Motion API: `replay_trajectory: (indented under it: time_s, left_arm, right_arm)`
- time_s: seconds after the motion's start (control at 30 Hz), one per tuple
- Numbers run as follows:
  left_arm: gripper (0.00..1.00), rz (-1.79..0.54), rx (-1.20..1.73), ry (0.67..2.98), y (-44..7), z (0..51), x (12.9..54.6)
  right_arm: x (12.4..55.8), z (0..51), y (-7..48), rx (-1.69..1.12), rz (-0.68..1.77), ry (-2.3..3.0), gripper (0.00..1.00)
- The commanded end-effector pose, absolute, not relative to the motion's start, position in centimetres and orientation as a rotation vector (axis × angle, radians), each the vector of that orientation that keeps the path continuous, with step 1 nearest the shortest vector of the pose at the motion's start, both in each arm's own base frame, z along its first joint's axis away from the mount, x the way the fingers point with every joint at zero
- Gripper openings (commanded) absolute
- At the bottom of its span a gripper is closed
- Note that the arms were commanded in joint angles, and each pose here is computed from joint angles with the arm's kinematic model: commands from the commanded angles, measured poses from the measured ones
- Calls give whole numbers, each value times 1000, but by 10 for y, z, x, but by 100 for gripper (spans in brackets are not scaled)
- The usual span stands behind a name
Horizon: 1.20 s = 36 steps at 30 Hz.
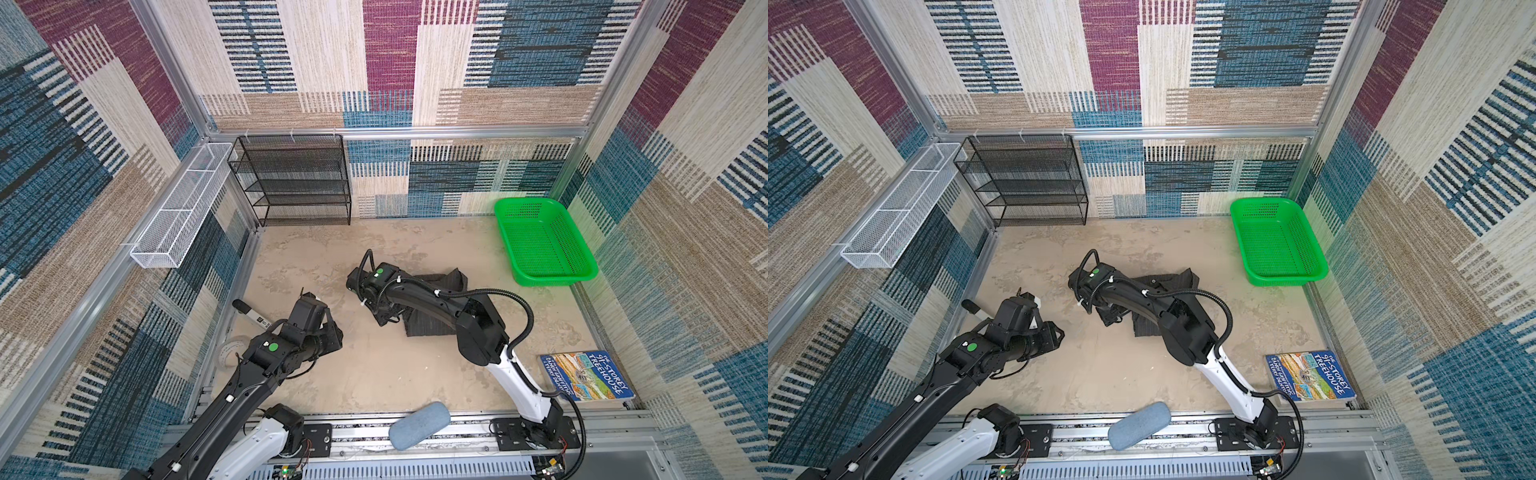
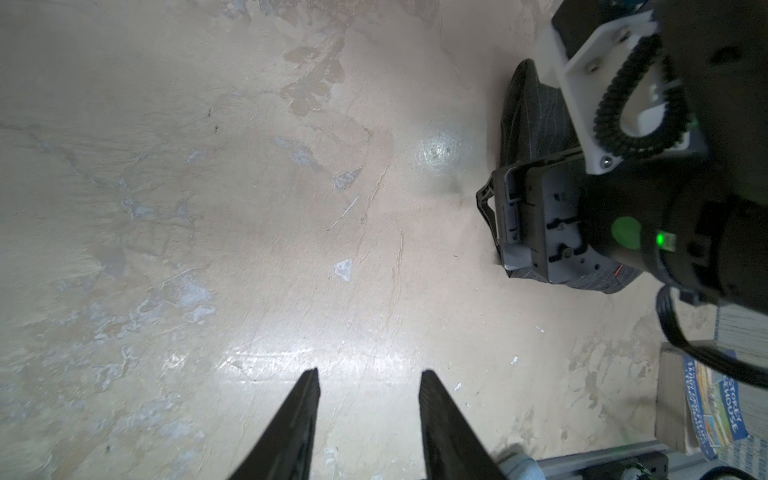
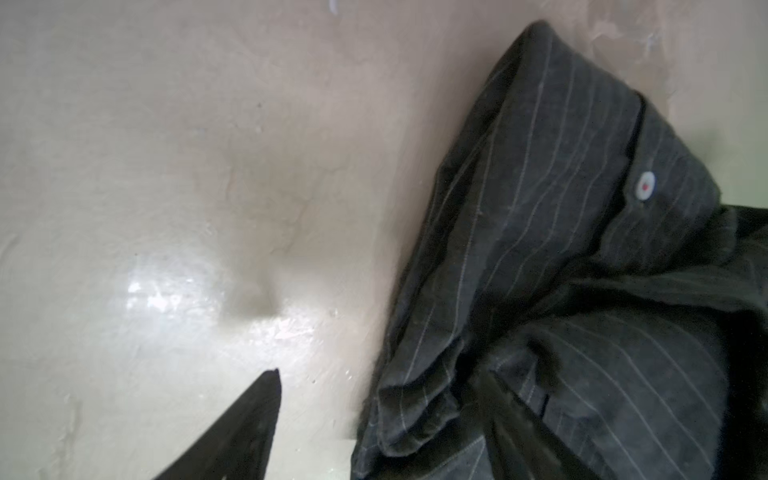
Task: Fold and stack the long sleeve shirts
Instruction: 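Lower the folded pinstriped bundle onto the table near the green basket with the right gripper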
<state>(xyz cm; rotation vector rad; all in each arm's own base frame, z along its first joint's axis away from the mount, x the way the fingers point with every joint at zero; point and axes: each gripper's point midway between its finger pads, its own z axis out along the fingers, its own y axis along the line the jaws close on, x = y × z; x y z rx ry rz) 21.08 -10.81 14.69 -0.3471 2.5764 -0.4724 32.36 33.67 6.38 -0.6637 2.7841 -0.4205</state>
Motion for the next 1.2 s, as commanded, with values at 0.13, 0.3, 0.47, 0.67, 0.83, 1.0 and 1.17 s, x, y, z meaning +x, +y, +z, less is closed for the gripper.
replay_trajectory:
  time_s: [0.13, 0.3, 0.47, 0.67, 0.83, 1.0, 1.17]
  left_arm:
    - [43, -527, -352, 2587, -118, 142, 218]
    - [42, -613, -280, 2631, -144, 140, 235]
    - [40, -604, -229, 2647, -159, 143, 251]
    - [39, -594, -242, 2674, -167, 135, 260]
    - [38, -584, -263, 2686, -168, 130, 261]
    - [37, -572, -269, 2695, -166, 128, 260]
    - [37, -540, -256, 2710, -163, 128, 257]
  right_arm:
    - [316, 121, 321, -494, -312, 2713, 81]
    - [321, 165, 263, -314, -246, 2662, 74]
    - [313, 165, 203, -180, -58, 2670, 63]
    - [308, 140, 163, -48, 131, 2664, 62]
    - [316, 131, 164, -11, 300, 2636, 61]
    - [322, 121, 168, 52, 441, 2598, 65]
    - [327, 127, 173, 112, 578, 2509, 68]
